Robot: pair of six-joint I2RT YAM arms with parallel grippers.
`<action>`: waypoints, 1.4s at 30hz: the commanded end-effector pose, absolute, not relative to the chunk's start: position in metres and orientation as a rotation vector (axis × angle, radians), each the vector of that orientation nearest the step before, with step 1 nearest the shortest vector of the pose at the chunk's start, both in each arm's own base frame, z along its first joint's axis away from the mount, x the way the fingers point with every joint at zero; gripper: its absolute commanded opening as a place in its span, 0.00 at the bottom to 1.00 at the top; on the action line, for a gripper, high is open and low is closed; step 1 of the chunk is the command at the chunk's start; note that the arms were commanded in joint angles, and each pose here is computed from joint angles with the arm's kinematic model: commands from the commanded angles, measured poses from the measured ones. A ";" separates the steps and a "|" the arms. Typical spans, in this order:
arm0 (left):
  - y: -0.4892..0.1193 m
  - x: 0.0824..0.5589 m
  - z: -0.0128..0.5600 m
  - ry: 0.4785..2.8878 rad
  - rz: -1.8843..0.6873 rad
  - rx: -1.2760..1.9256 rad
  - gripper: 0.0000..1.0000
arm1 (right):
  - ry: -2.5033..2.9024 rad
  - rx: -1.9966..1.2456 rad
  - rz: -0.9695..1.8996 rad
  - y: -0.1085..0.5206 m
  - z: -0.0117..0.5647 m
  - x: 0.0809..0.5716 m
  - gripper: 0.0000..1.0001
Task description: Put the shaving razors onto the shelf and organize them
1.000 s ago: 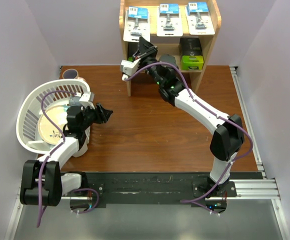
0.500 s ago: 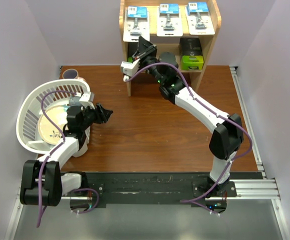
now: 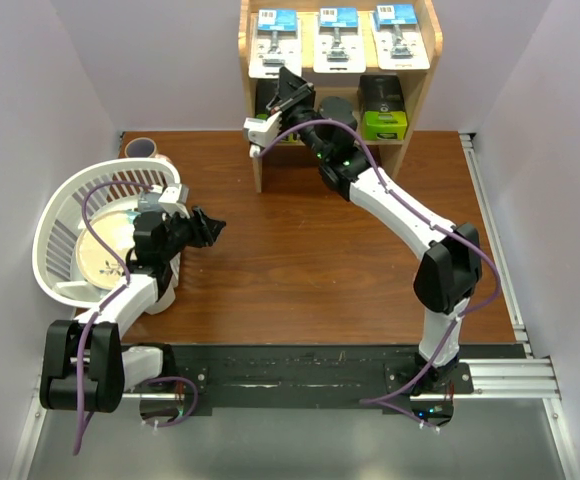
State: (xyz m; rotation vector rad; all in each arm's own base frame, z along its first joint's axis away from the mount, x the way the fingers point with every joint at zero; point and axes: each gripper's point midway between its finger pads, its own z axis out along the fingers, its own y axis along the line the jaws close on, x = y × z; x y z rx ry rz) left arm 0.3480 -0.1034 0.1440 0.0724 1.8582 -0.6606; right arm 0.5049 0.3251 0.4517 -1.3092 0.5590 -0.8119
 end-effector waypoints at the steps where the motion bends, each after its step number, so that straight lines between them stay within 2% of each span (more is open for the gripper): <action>1: -0.099 0.358 0.169 1.783 -0.637 0.083 0.54 | 0.512 -1.274 -0.838 0.323 0.475 0.505 0.01; 22: -0.099 0.359 0.168 1.782 -0.632 0.086 0.54 | 0.467 -1.256 -0.855 0.322 0.478 0.516 0.02; 32: -0.100 0.360 0.168 1.780 -0.641 0.087 0.54 | 0.429 -1.191 -0.862 0.318 0.489 0.506 0.32; 33: -0.100 0.359 0.167 1.782 -0.642 0.086 0.54 | 0.422 -1.186 -0.861 0.318 0.489 0.504 0.38; 36: -0.100 0.359 0.168 1.777 -0.644 0.089 0.54 | 0.406 -1.166 -0.852 0.318 0.494 0.499 0.49; 42: -0.100 0.360 0.167 1.777 -0.645 0.085 0.54 | 0.402 -1.158 -0.838 0.317 0.492 0.493 0.57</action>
